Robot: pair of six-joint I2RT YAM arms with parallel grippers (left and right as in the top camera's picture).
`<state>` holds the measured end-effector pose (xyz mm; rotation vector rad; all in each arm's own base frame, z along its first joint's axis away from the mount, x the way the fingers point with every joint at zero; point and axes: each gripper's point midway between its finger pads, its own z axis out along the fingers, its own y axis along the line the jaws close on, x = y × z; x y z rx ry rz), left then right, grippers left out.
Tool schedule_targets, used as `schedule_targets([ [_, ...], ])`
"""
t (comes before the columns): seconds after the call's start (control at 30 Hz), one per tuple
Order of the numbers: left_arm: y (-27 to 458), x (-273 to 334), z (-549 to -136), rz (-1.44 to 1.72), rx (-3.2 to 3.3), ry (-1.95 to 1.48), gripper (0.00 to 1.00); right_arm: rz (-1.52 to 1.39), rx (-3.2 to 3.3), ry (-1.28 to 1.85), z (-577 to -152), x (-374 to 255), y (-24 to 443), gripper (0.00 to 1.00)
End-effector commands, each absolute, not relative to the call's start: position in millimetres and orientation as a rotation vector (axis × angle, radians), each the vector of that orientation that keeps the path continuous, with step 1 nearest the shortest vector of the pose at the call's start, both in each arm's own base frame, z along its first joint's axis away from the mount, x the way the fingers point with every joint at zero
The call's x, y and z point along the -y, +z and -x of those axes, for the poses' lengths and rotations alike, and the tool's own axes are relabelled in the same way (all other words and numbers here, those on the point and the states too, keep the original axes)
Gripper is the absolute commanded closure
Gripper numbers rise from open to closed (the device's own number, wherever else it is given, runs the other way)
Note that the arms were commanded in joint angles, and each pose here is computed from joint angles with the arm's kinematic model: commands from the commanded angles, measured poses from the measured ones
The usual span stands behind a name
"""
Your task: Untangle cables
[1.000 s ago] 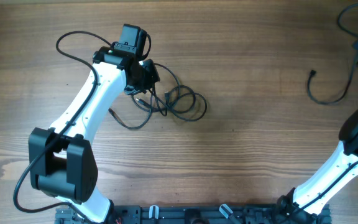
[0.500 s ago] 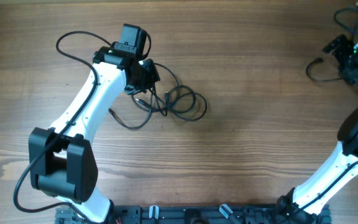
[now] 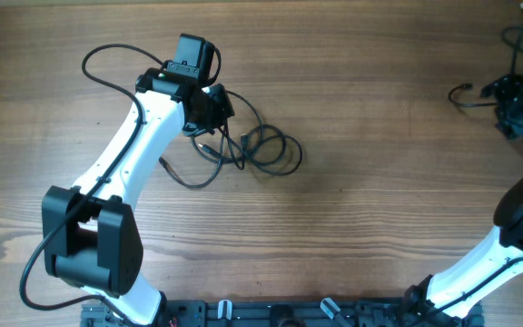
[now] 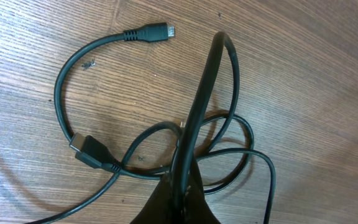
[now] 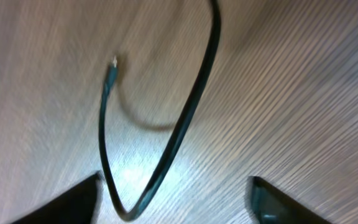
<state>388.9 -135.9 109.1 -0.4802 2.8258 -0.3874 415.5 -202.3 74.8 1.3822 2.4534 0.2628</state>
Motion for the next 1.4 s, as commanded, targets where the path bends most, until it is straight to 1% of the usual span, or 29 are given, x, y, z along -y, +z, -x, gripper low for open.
schedule_targets([
  [0.0, 106, 138, -388, 0.491, -2.832, -0.398, 0.96, -1.307, -2.425, 0.299, -431, 202, 74, 0.87],
  [0.03, 106, 138, -389, 0.491, -2.829, -0.399, 0.96, -1.277, -2.379, 0.328, -443, 204, 80, 0.96],
  [0.1, 106, 138, -390, 0.490, -2.826, -0.402, 0.96, -1.170, -2.281, 0.436, -471, 202, 101, 0.96],
  [0.13, 106, 138, -390, 0.490, -2.826, -0.402, 0.96, -1.083, -2.184, 0.507, -494, 204, 127, 0.96],
  [0.2, 106, 138, -390, 0.490, -2.826, -0.402, 0.96, -1.018, -1.903, 0.553, -537, 225, 189, 0.96],
  [0.23, 106, 138, -390, 0.490, -2.826, -0.402, 0.96, -1.029, -1.836, 0.544, -543, 233, 200, 0.96],
  [0.27, 106, 138, -390, 0.490, -2.827, -0.402, 0.96, -1.094, -1.757, 0.497, -545, 248, 207, 0.95],
  [0.33, 106, 138, -389, 0.491, -2.831, -0.400, 0.96, -1.249, -1.647, 0.297, -537, 280, 202, 0.95],
  [0.4, 105, 138, -388, 0.492, -2.834, -0.398, 0.96, -1.279, -1.682, 0.121, -534, 291, 171, 0.95],
  [0.43, 106, 138, -388, 0.492, -2.833, -0.399, 0.96, -1.226, -1.777, 0.127, -542, 279, 146, 0.96],
  [0.47, 106, 138, -389, 0.490, -2.827, -0.402, 0.96, -1.104, -1.913, 0.225, -556, 251, 119, 0.95],
  [0.5, 106, 139, -390, 0.490, -2.825, -0.403, 0.96, -0.957, -2.033, 0.389, -568, 209, 101, 0.96],
  [0.53, 106, 139, -390, 0.490, -2.826, -0.402, 0.96, -0.852, -2.110, 0.551, -571, 166, 103, 0.96],
  [0.57, 106, 139, -390, 0.490, -2.826, -0.402, 0.96, -0.794, -2.133, 0.609, -570, 147, 110, 0.95],
  [0.6, 106, 139, -390, 0.490, -2.826, -0.403, 0.96, -0.738, -2.168, 0.650, -565, 122, 128, 0.96],
  [0.67, 106, 139, -390, 0.490, -2.826, -0.403, 0.96, -0.673, -2.196, 0.649, -554, 101, 156, 0.95],
  [0.73, 106, 139, -390, 0.490, -2.826, -0.403, 0.96, -0.520, -2.189, 0.624, -536, 71, 211, 0.95],
  [0.8, 106, 139, -390, 0.490, -2.826, -0.403, 0.96, -0.507, -2.149, 0.537, -520, 67, 251, 0.96],
  [0.87, 106, 139, -390, 0.490, -2.826, -0.403, 0.96, -0.541, -2.097, 0.417, -510, 80, 277, 0.96],
  [0.9, 106, 139, -390, 0.490, -2.826, -0.403, 0.96, -0.567, -2.082, 0.359, -509, 89, 280, 0.96],
  [1.0, 107, 139, -391, 0.489, -2.821, -0.405, 0.96, -0.646, -2.034, 0.192, -520, 120, 272, 0.96],
  [1.07, 107, 139, -391, 0.488, -2.820, -0.406, 0.96, -0.749, -1.946, 0.045, -533, 154, 263, 0.96],
  [1.13, 107, 139, -391, 0.488, -2.820, -0.406, 0.96, -0.836, -1.930, 0.005, -542, 173, 238, 0.95],
  [1.2, 107, 139, -391, 0.488, -2.820, -0.406, 0.96, -0.884, -1.971, -0.001, -551, 183, 198, 0.96],
  [1.23, 107, 139, -391, 0.488, -2.820, -0.406, 0.96, -0.903, -2.012, 0.008, -554, 186, 171, 0.96],
  [1.27, 107, 139, -391, 0.488, -2.820, -0.406, 0.96, -0.873, -2.075, 0.042, -559, 182, 145, 0.80],
  [1.3, 107, 139, -391, 0.488, -2.819, -0.406, 0.96, -0.801, -2.124, 0.064, -562, 174, 134, 0.25],
  [1.33, 107, 139, -391, 0.488, -2.819, -0.406, 0.96, -0.765, -2.147, 0.068, -562, 170, 132, 0.01],
  [1.37, 107, 139, -391, 0.488, -2.819, -0.407, 0.96, -0.764, -2.152, 0.071, -561, 169, 133, 0.00],
])
